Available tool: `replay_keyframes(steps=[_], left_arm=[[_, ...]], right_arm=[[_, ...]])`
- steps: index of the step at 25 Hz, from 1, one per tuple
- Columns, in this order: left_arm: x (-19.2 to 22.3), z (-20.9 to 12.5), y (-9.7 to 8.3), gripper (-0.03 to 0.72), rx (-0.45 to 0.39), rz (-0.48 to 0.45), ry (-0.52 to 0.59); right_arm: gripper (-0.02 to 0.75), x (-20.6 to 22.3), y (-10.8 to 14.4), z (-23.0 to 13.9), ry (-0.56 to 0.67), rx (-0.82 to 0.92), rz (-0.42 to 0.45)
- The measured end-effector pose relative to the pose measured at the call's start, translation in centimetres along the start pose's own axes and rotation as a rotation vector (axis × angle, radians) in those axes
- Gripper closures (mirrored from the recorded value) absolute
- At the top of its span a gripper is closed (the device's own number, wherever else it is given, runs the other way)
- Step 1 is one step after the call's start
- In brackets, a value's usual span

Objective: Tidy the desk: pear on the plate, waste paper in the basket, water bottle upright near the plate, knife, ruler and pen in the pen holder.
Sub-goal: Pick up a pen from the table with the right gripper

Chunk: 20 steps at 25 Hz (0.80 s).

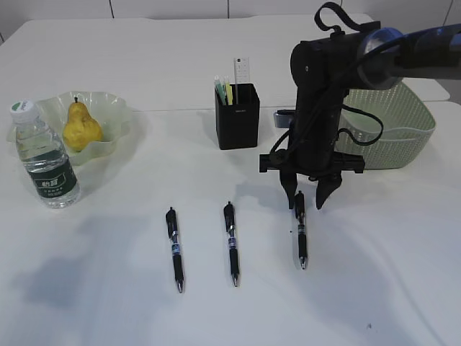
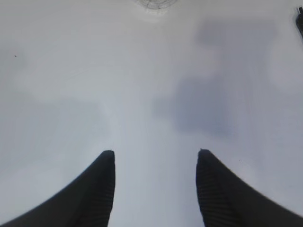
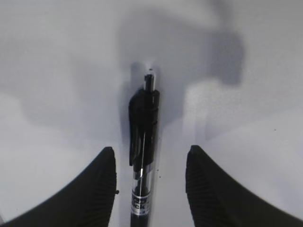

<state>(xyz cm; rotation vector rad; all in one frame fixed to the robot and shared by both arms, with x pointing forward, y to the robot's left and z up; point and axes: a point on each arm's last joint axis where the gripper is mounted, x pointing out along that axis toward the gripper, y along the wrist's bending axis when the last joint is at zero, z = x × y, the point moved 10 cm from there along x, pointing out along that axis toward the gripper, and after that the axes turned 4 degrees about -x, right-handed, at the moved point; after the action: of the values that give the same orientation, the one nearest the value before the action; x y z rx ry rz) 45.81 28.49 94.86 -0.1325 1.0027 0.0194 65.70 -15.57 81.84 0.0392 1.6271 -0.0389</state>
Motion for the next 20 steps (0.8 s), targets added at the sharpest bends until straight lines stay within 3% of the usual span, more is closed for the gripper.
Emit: replay_keyframes(steps=[20], left_arm=[[0.00, 0.00, 0.02, 0.305, 0.001, 0.001, 0.000]], right_arm=[[0.351, 0.47, 0.01, -0.01, 0.008, 0.001, -0.002]])
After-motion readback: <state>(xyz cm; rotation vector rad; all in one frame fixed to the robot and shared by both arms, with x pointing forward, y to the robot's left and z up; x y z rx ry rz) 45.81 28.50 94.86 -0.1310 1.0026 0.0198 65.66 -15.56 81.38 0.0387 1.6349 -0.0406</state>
